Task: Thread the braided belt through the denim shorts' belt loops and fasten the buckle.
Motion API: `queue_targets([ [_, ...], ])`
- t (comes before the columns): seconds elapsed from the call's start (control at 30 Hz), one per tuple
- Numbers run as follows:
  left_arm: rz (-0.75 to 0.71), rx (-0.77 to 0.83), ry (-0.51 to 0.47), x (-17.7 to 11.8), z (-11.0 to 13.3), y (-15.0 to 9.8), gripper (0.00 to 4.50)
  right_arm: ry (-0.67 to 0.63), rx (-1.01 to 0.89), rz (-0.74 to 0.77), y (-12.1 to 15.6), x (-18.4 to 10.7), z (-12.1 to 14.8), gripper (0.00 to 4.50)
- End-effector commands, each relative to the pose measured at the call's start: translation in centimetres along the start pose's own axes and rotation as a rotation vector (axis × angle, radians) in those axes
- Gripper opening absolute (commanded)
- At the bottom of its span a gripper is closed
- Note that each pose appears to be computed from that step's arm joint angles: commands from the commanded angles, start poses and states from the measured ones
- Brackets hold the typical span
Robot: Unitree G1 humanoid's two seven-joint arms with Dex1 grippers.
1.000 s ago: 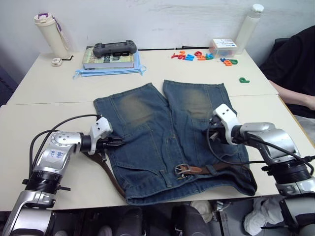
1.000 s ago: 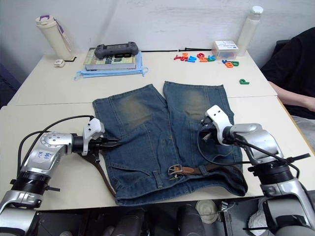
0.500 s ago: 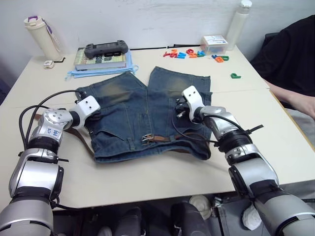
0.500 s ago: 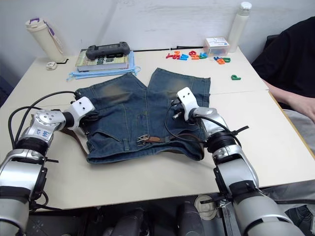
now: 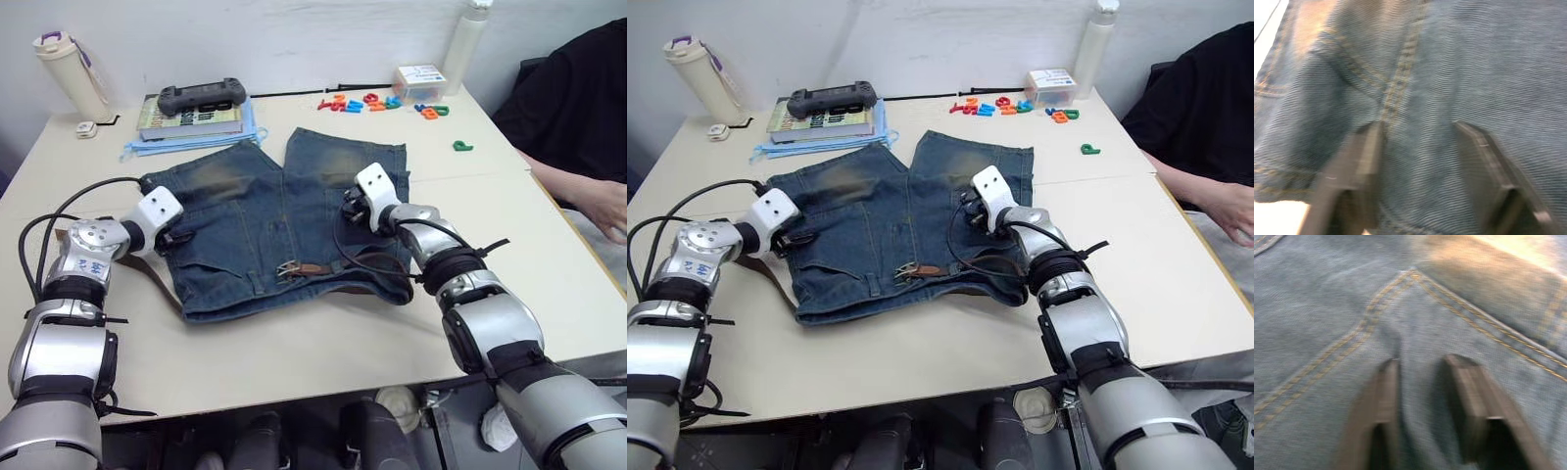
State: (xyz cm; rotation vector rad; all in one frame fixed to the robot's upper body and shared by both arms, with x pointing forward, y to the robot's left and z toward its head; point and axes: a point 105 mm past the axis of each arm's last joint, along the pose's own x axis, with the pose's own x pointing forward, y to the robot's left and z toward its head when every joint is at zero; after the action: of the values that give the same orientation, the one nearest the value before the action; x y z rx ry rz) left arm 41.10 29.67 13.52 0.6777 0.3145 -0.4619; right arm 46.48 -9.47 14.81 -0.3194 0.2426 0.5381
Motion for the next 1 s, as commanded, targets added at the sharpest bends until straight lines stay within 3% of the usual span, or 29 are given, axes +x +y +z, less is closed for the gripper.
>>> queue_targets([
  [0.03,-0.011,-0.122,-0.006,-0.6,-1.6,-0.5,4.04,-0.163,0.011,-0.032,-1.6,-1.6,4.6,3.93],
  [0.07,-0.002,-0.146,-0.054,-0.8,-0.7,-0.1,4.04,-0.192,0.009,-0.042,-1.9,-2.2,5.2,4.45],
  [0.3,-0.007,-0.300,-0.403,-3.3,5.4,0.2,4.04,-0.299,0.030,-0.123,-3.1,-6.0,6.7,4.48],
  [0.4,-0.007,-0.384,-0.486,-4.8,6.5,-0.5,4.04,-0.318,0.047,-0.141,-3.0,-7.2,6.5,4.48],
  [0.73,0.073,-0.553,-0.477,-6.2,5.0,-1.4,4.04,-0.261,-0.038,-0.119,-0.9,-8.2,4.6,4.48],
  [1.0,0.248,-0.717,-0.462,-7.2,2.2,0.8,4.04,-0.253,-0.026,-0.093,-0.3,-8.7,4.0,4.48],
])
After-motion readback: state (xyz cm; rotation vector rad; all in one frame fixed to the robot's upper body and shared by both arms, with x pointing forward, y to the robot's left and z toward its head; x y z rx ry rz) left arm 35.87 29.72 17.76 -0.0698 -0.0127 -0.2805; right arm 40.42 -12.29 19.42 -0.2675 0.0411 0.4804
